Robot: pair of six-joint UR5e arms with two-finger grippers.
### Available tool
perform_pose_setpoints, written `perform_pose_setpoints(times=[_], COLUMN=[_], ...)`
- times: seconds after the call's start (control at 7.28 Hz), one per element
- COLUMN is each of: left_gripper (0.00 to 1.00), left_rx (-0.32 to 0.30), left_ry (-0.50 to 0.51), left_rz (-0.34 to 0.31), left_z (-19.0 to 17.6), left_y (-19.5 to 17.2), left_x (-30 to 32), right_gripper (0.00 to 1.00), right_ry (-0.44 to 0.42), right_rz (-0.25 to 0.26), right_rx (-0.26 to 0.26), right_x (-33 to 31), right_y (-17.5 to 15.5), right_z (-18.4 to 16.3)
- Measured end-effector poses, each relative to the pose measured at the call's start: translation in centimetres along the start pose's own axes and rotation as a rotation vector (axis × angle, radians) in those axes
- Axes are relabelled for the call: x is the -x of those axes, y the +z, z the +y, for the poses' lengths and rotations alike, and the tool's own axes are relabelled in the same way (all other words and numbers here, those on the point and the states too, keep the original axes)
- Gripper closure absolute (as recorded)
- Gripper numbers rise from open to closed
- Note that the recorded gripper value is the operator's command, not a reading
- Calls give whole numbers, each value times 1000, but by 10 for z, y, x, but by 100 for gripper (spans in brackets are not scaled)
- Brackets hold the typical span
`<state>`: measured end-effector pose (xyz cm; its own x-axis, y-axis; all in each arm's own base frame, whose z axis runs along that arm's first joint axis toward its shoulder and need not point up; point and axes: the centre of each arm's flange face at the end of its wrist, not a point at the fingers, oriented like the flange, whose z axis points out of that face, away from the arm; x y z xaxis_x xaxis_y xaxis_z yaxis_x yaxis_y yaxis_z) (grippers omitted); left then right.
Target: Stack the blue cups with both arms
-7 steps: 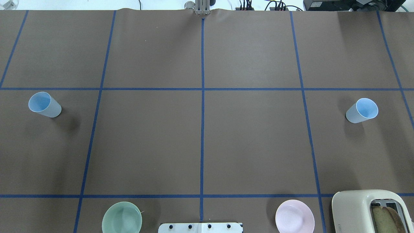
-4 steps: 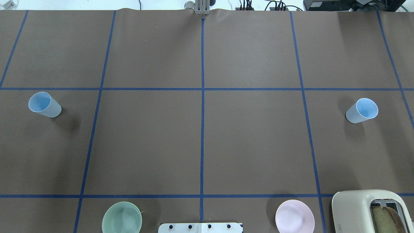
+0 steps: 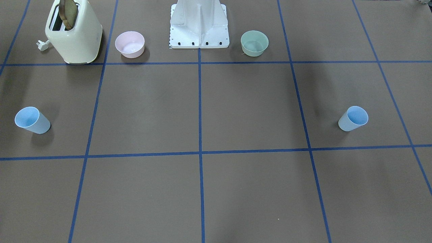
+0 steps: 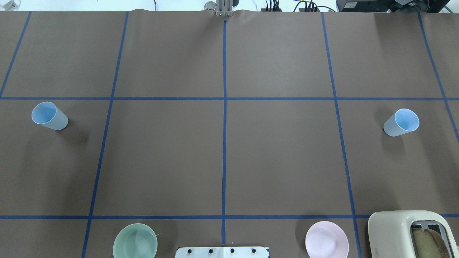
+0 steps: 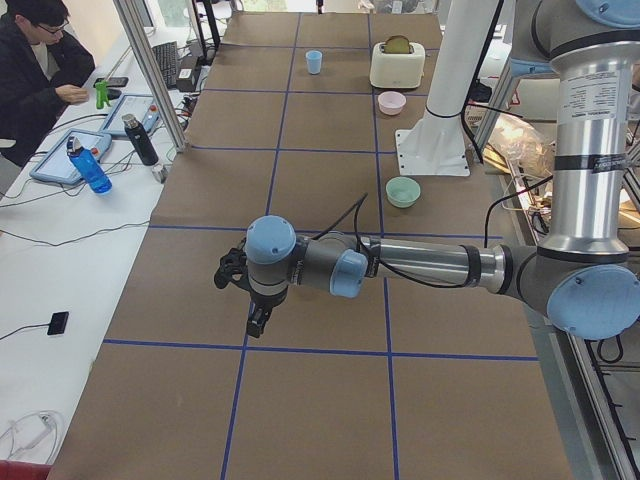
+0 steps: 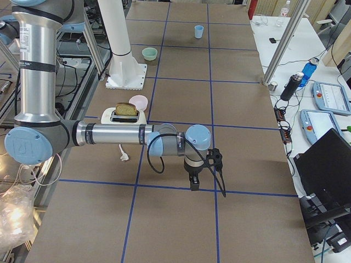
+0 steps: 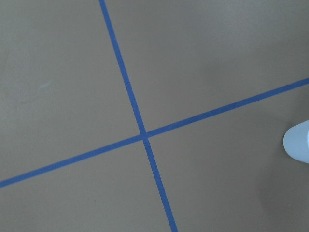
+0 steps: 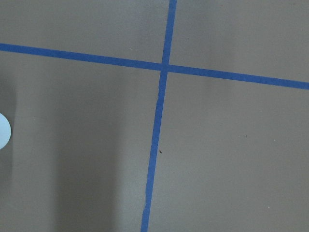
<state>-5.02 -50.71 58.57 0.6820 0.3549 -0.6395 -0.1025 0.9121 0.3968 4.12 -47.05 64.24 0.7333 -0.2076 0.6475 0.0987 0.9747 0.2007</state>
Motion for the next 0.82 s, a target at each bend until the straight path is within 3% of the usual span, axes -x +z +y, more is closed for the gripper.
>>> perform_pose_setpoints(times=[0.14,0.41,0.82], left_gripper=[1,1,1], left_rx=[-47,-105,-68], left_ry=[49,98,-46], left_rz=[-6,-10,61], left_z=[-26,-49,-75], left_y=[-9,-12,42], left_x=[-7,-11,-76], right_gripper=[0,0,0], right_ry=[-28,-22,-14], right_rz=[5,7,4], right_rx=[-45,-82,-83], right_x=[3,12,16], right_y=[-4,-9,-7], right_z=[-7,-19,-21])
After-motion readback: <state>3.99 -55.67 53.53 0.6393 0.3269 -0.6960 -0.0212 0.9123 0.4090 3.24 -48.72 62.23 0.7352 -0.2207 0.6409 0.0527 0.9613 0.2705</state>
